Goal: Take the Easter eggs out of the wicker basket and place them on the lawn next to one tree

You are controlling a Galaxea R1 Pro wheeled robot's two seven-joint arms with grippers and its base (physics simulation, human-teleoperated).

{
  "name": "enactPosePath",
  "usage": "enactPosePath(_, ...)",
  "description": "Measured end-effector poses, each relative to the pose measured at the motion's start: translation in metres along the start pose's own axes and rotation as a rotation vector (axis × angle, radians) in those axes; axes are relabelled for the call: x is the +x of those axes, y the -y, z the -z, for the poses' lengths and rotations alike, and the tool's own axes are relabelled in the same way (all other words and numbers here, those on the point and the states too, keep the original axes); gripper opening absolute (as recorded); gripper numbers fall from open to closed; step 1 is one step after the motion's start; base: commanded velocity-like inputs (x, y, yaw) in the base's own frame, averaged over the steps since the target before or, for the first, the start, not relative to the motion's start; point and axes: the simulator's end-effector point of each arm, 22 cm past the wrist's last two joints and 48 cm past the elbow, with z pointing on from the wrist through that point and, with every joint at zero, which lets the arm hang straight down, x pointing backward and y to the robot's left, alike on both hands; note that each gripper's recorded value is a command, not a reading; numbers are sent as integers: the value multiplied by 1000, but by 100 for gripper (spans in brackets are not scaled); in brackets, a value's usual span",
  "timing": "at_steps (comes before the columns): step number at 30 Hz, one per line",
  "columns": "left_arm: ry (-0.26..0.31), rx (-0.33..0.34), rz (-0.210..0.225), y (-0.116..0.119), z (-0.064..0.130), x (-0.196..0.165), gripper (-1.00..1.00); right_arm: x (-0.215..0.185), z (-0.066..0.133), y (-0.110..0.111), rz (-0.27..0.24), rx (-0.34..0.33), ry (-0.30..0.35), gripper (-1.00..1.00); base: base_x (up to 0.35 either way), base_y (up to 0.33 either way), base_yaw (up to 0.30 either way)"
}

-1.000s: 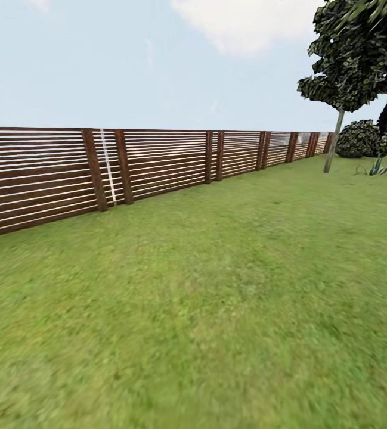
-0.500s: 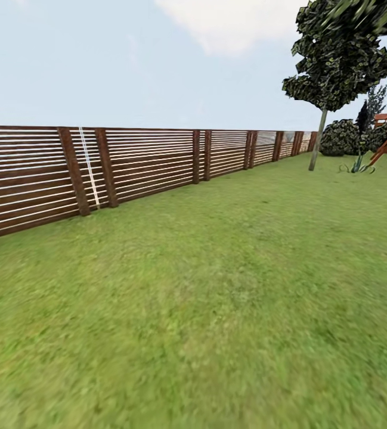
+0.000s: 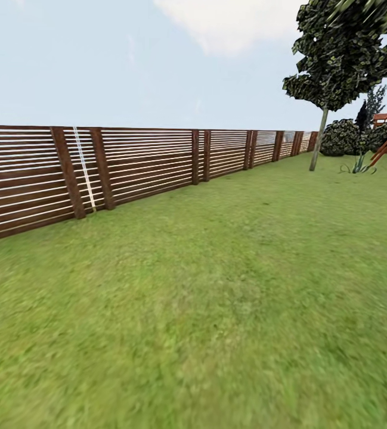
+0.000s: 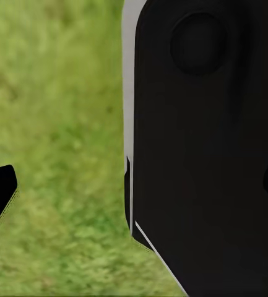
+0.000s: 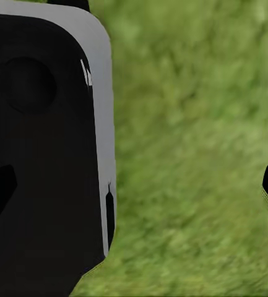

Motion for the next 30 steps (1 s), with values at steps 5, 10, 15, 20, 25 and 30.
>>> enactPosePath(5,0,0,0,0,0,0,100,0,0,0,0,0,0,100,335,0,0)
enactPosePath(10,0,0,0,0,0,0,100,0,0,0,0,0,1,100,335,0,0)
enactPosePath(15,0,0,0,0,0,0,100,0,0,0,0,0,1,100,335,0,0)
enactPosePath(20,0,0,0,0,0,0,100,0,0,0,1,0,1,100,335,0,-20)
enactPosePath(25,-2,0,0,0,0,1,100,0,0,0,3,0,-1,100,335,0,-197)
enactPosePath(30,-3,0,0,0,0,1,100,1,0,0,3,0,-2,100,335,0,-164)
